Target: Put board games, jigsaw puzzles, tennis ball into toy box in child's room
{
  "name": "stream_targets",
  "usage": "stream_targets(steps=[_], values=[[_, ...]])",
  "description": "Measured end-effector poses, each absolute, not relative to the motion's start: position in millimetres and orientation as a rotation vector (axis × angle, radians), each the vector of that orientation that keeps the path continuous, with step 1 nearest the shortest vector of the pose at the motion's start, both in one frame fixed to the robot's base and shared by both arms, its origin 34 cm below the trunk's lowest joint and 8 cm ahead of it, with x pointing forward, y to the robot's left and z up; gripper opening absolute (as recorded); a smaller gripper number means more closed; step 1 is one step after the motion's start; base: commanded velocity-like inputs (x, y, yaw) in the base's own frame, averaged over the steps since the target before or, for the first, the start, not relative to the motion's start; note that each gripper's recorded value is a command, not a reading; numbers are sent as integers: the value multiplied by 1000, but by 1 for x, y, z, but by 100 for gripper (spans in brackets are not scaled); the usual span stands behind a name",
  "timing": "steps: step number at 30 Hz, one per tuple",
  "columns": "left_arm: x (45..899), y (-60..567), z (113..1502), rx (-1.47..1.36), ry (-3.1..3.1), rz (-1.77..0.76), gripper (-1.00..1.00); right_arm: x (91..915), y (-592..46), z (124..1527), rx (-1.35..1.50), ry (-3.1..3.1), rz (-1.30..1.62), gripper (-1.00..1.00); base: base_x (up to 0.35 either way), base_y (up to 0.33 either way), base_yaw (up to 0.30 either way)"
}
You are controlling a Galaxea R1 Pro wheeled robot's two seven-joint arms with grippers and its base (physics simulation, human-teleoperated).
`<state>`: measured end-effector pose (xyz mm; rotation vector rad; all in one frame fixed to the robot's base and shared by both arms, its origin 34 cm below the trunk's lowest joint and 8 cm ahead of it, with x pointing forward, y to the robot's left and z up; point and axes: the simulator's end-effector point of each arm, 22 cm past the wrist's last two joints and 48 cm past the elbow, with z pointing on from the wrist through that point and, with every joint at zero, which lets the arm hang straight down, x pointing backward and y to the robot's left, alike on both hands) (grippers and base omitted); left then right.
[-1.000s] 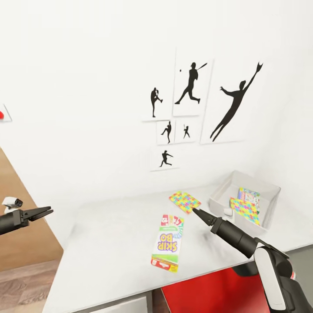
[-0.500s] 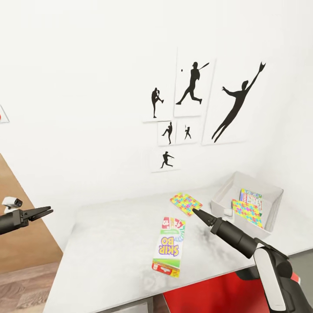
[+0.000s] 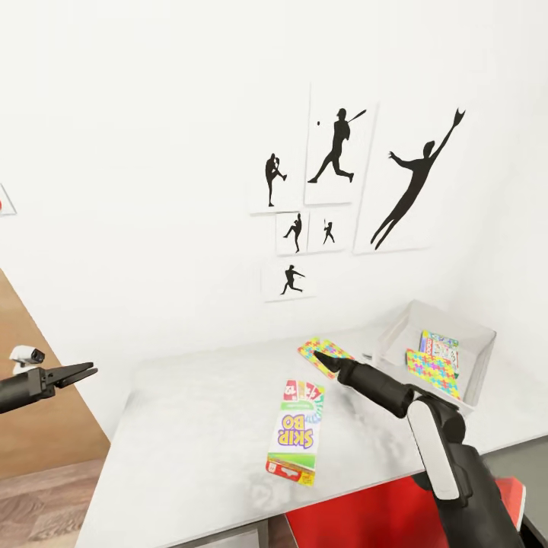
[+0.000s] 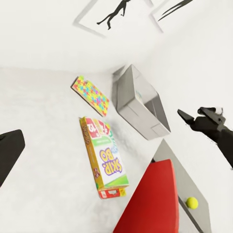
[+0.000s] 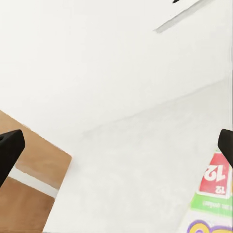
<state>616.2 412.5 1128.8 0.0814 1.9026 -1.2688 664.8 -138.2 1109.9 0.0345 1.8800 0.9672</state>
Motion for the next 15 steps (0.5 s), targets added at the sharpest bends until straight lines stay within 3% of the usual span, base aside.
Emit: stream_targets(steps=[15], values=[[618,397,1124,81,1885,-1308,100,764,-94,1032,131,2424,627,100,0,0,0]])
